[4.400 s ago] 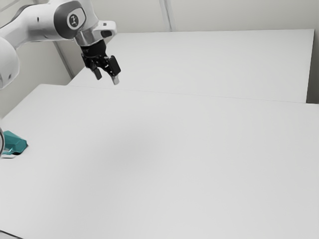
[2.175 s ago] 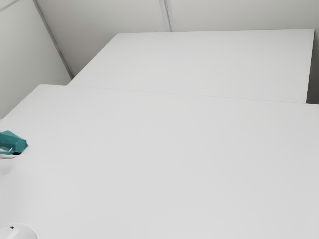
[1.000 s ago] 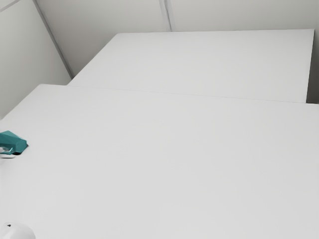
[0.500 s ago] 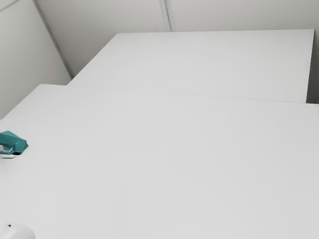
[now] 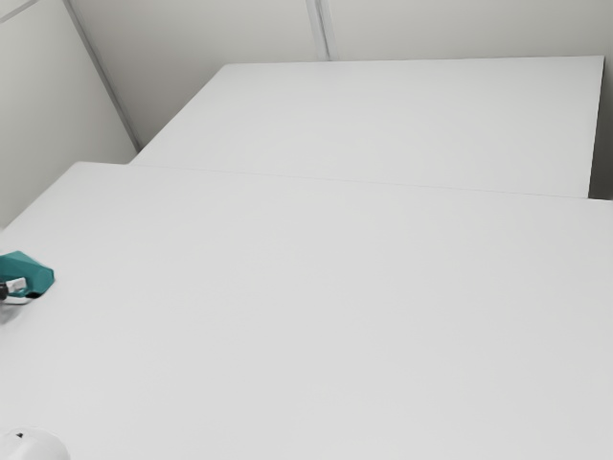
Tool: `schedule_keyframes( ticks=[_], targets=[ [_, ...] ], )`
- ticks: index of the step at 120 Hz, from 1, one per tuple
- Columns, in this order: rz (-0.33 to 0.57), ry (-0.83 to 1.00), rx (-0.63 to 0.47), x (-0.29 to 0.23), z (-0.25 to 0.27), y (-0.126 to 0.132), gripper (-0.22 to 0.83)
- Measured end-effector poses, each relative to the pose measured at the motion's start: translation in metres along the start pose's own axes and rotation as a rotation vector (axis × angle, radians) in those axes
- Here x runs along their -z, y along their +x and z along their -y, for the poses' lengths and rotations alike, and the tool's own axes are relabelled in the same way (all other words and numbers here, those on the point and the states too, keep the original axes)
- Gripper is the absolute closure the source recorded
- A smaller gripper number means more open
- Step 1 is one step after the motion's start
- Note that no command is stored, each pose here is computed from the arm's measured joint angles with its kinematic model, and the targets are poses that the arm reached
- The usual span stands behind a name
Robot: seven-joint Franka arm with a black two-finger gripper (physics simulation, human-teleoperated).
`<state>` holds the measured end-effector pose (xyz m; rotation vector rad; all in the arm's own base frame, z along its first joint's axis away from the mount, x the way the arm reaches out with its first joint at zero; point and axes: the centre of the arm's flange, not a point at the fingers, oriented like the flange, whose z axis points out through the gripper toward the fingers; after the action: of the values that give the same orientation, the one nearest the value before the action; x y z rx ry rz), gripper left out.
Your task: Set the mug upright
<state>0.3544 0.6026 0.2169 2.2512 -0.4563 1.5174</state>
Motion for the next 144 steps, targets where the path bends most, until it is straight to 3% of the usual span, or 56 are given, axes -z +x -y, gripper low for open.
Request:
schedule_keyframes(
  ticks=[24, 56, 80, 116, 131, 144],
  targets=[
    [0.008, -0.011, -0.012, -0.008, -0.002, 0.009, 0.13],
    [0.018, -0.012, -0.037, -0.01, -0.002, 0.025, 0.45],
    [0.036, -0.017, -0.078, -0.015, -0.004, 0.055, 0.65],
    [0.109, -0.02, -0.125, -0.029, -0.019, 0.102, 0.75],
    [0.204, -0.023, -0.112, -0.044, -0.051, 0.124, 0.76],
    [0.296, -0.041, -0.132, -0.086, -0.091, 0.162, 0.76]
  ],
)
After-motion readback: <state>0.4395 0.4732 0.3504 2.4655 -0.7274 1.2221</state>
